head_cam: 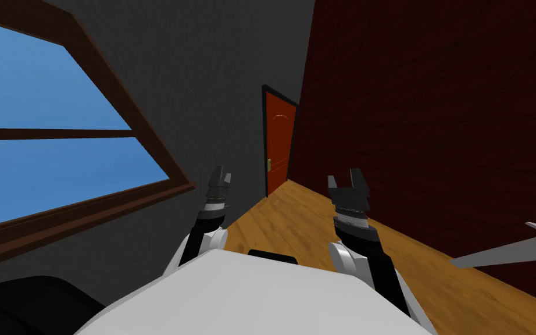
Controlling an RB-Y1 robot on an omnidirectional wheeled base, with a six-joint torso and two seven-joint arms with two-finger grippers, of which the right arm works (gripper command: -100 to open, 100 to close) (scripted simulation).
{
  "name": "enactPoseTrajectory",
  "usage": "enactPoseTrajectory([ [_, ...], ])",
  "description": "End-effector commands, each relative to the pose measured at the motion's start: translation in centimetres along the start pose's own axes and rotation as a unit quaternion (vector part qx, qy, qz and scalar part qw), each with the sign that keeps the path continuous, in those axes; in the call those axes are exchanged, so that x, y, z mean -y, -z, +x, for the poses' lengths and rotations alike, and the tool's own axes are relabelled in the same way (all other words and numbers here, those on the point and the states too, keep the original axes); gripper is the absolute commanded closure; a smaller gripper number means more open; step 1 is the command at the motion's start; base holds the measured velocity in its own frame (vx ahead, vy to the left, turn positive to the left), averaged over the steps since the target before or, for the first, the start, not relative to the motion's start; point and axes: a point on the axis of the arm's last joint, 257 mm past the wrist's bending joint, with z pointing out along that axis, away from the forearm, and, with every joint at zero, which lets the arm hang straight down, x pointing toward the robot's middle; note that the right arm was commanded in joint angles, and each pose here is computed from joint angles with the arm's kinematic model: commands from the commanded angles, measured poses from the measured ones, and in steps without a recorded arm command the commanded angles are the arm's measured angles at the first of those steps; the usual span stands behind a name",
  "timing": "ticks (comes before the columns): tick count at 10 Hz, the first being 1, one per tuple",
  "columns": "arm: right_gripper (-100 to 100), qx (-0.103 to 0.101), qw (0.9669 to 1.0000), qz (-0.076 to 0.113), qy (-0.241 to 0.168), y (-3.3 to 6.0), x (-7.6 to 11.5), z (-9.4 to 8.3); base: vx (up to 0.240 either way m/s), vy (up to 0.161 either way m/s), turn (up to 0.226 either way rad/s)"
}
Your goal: Pull the door open
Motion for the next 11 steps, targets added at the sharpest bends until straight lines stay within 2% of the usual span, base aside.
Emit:
enactPoseTrajectory([
  [1,-100,0.001,1.0,0.003,-0.007,0.01,0.6,-0.2,0.088,-0.055,0.175],
  [6,-100,0.009,0.9989,0.02,-0.042,0.07,3.4,-1.2,0.124,-0.08,0.276],
  [11,-100,0.028,0.9951,0.04,-0.086,0.16,7.0,-2.8,0.124,-0.111,0.284],
])
